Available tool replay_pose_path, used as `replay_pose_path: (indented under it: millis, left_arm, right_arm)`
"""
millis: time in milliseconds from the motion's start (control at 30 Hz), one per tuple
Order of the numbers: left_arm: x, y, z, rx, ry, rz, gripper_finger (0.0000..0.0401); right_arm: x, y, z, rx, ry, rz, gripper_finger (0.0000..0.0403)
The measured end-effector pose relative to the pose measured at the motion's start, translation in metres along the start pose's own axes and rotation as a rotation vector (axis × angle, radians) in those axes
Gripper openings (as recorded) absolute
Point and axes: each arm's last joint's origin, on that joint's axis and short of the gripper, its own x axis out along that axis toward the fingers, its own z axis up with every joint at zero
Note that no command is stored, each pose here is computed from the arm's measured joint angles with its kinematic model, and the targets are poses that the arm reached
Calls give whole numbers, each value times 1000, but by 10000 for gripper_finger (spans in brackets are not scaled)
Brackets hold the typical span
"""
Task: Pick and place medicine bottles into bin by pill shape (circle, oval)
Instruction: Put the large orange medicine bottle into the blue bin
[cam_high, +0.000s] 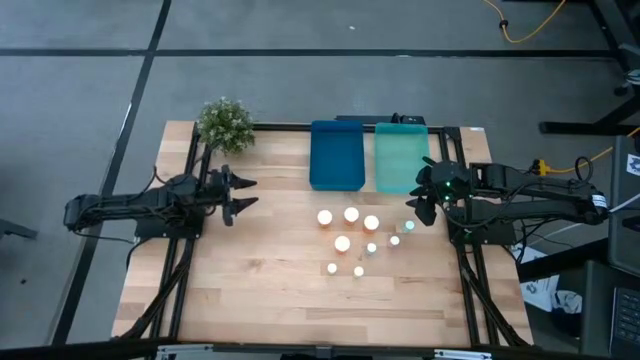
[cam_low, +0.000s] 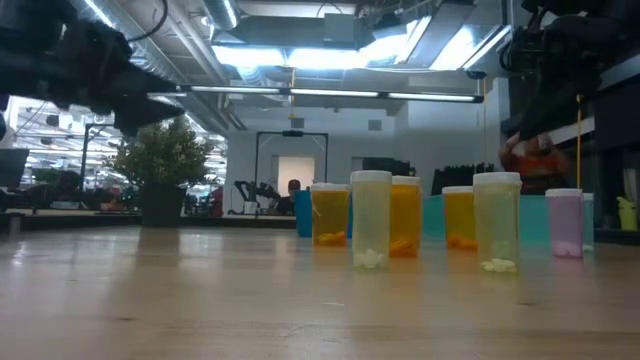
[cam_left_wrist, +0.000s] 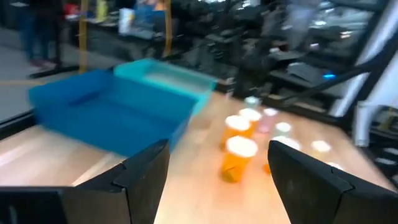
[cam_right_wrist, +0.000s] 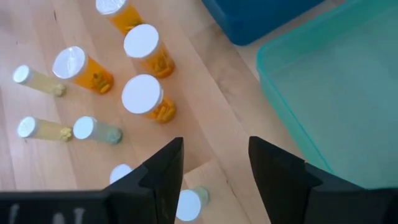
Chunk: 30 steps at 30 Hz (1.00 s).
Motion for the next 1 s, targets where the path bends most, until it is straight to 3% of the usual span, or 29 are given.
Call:
replay_pose_path:
  millis: [267,600,1000]
  left_arm:
    - [4,-12,21,108,13,-13,263]
    - [28,-28,24,144,205,-42,263]
    - [56,-72,39,229,389,-126,263]
  right_arm:
    - [0,0,0,8,3,6,183]
    - [0,0,0,13,3,6,183]
    - [0,0,-1,11,15,2,183]
